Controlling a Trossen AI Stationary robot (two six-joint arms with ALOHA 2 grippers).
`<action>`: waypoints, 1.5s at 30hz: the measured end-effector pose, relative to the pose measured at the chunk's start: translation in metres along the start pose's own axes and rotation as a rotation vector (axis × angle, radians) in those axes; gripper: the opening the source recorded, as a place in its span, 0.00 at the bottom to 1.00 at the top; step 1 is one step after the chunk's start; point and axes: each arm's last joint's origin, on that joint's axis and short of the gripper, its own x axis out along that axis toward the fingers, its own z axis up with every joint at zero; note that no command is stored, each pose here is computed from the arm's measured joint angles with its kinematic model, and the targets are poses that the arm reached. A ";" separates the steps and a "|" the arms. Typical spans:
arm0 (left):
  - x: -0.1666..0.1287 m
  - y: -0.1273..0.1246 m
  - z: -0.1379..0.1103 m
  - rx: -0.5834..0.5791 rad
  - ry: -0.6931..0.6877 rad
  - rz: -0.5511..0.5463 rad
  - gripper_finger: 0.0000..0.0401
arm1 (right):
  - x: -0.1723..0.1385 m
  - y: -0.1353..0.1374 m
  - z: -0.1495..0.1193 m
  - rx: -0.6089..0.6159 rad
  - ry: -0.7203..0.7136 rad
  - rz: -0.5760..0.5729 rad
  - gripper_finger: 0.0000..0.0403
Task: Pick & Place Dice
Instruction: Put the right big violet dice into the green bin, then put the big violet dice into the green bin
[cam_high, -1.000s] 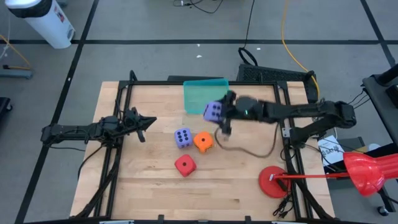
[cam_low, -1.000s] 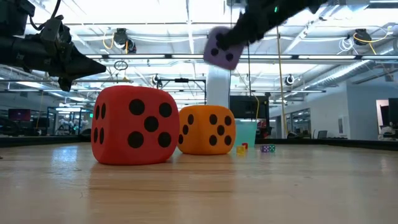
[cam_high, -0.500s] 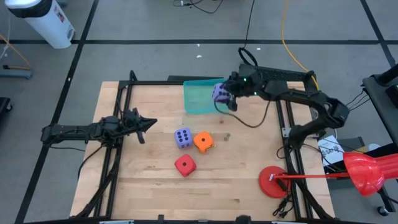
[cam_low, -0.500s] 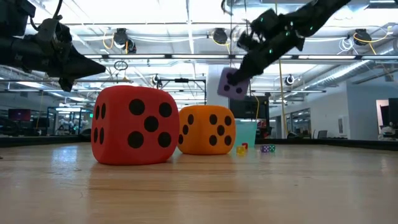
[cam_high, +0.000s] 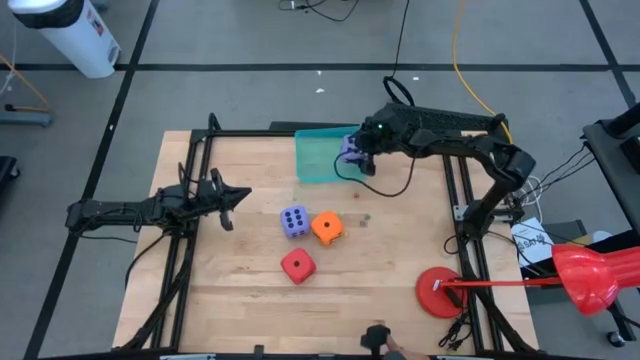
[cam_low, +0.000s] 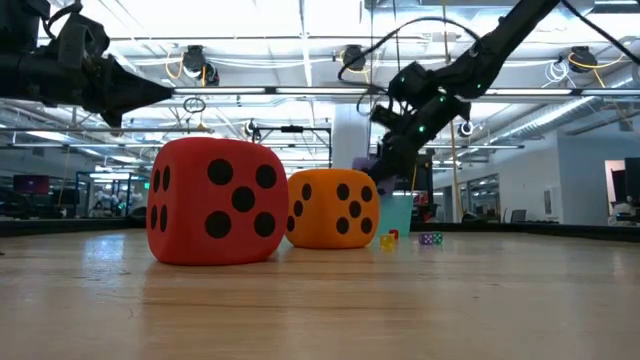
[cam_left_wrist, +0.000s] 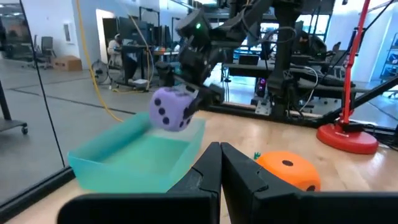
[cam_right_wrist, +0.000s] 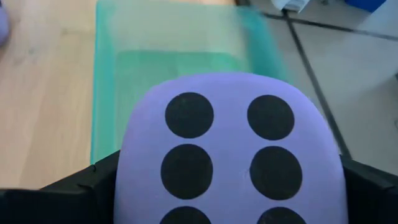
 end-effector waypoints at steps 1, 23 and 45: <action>0.000 0.000 0.000 0.018 0.000 0.000 0.02 | 0.003 0.001 -0.003 0.014 0.015 0.006 0.93; 0.000 0.002 0.004 -0.022 -0.039 0.077 0.02 | -0.002 0.008 0.011 -0.006 -0.016 0.019 0.99; 0.000 0.002 0.003 -0.001 -0.035 0.078 0.02 | -0.148 0.049 0.040 0.334 -0.501 0.083 0.44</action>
